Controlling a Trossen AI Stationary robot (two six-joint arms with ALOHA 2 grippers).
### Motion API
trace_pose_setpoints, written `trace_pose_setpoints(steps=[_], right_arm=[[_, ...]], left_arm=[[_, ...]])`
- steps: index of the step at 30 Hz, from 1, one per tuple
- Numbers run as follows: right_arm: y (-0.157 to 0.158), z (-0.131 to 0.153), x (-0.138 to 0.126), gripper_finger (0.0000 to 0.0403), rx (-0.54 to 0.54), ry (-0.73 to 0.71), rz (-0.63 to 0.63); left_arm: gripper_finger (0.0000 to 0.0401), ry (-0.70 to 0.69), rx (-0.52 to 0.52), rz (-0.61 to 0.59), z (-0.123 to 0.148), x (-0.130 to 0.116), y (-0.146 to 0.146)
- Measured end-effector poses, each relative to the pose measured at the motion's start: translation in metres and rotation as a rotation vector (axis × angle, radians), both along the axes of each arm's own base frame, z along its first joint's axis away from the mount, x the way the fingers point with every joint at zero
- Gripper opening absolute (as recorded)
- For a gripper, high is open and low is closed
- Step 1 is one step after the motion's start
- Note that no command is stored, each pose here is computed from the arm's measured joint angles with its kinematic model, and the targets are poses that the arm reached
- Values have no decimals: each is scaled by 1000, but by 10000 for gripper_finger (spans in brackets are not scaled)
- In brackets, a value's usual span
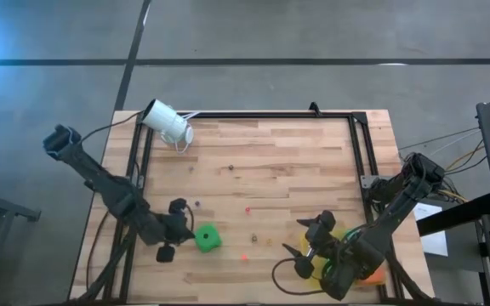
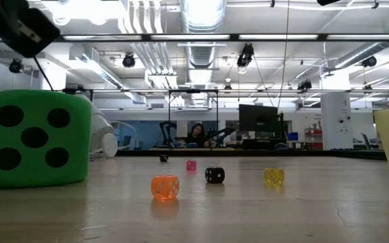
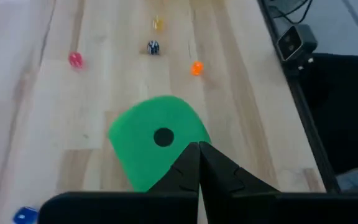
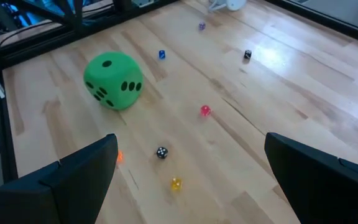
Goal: Pick & Place Dice
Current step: Put the large green die into the yellow bin
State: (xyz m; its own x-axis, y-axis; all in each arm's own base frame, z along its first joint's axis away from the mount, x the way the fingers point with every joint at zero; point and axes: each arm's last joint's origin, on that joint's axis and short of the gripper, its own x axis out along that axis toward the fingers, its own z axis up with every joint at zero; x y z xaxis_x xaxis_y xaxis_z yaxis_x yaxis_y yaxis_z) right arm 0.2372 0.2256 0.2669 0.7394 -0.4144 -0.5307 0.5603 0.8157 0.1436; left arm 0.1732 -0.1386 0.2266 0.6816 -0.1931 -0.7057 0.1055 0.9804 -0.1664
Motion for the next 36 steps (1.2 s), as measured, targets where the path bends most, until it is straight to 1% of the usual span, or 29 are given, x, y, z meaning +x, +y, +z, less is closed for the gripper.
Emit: trace_pose_setpoints(steps=[5,9,12,19,24,29,33,36], right_arm=[[-3,-2,2,400,-4,3,-12],[-5,-2,4,400,-9,7,-18],[-6,-3,4,400,-9,7,-21],[-6,-3,4,400,-10,8,-21],[-6,-3,5,400,-9,7,-21],[-7,-3,5,400,-11,8,-20],[-8,-3,6,400,-11,9,-25],[-9,-3,7,400,-11,9,-28]], left_arm=[[6,125,28,24,-25,8,-9],[6,250,-10,2,-43,12,-16],[6,319,-43,20,-52,13,-19],[6,403,13,71,-77,22,-19],[6,386,45,144,-88,38,-11],[6,350,79,211,-88,54,0],[6,303,77,227,-88,68,7],[6,259,55,213,-93,79,9]])
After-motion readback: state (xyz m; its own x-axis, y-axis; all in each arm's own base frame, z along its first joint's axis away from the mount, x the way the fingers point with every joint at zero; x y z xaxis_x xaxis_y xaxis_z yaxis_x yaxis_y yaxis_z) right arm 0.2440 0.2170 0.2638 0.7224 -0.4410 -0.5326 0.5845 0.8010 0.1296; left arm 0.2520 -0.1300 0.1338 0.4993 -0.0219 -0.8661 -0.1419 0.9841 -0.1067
